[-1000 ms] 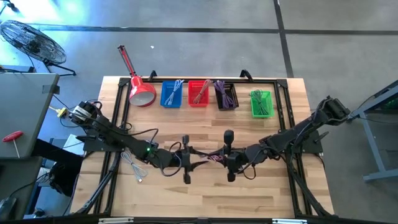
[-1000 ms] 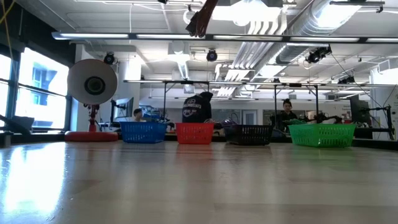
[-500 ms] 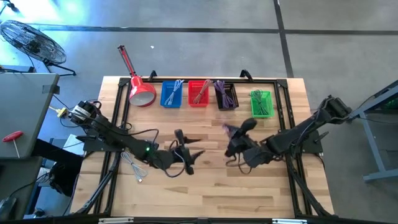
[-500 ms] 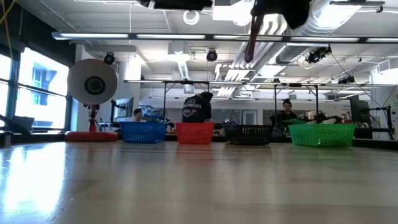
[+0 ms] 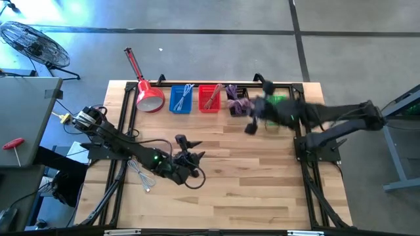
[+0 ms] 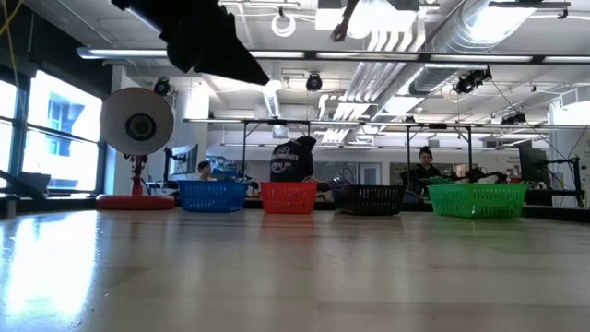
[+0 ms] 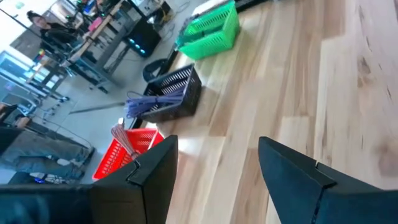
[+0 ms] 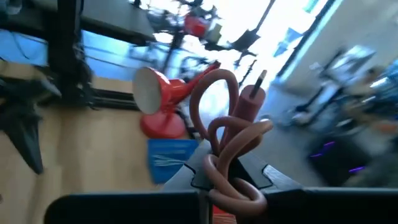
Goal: Pick & Place USB Port
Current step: Put the pink charger cable into the red bin
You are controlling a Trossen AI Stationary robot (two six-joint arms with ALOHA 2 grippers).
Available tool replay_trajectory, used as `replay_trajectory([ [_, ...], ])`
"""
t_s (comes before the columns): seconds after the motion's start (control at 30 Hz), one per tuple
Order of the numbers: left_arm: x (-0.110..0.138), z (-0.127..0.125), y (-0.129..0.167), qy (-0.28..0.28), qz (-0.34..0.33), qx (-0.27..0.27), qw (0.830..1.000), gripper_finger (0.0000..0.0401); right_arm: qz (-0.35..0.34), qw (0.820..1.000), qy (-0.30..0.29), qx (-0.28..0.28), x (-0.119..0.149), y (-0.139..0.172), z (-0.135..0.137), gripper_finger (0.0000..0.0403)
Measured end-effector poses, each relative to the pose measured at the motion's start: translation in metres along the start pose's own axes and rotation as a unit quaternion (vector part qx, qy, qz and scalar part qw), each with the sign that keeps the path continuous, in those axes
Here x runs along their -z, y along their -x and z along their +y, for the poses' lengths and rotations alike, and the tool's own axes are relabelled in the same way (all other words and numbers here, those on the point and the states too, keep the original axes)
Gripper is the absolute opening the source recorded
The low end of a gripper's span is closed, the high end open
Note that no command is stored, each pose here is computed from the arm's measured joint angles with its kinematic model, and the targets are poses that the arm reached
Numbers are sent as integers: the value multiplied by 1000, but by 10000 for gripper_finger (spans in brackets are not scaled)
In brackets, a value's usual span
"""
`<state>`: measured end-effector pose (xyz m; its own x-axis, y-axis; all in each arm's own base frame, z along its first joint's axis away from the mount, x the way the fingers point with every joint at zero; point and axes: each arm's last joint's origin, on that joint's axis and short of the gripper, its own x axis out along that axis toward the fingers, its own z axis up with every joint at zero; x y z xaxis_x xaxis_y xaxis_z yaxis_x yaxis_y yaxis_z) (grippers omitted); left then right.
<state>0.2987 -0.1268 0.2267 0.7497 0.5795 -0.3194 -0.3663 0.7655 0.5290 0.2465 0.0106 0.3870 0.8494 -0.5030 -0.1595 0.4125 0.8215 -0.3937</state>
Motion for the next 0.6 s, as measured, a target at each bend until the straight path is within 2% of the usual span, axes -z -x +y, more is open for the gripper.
replay_trajectory([
  [0.17,4,0,0,-3,13,5,1000,216,16,995,-72,-63,-1,-43,-44,17],
  [0.3,5,0,0,0,17,5,1000,216,51,986,-119,-101,5,-82,-69,17],
  [0.43,6,-1,0,0,18,15,1000,216,118,976,-147,-111,19,-123,-82,17],
  [0.6,10,0,0,0,33,17,999,216,177,962,-162,-129,45,-170,-81,17],
])
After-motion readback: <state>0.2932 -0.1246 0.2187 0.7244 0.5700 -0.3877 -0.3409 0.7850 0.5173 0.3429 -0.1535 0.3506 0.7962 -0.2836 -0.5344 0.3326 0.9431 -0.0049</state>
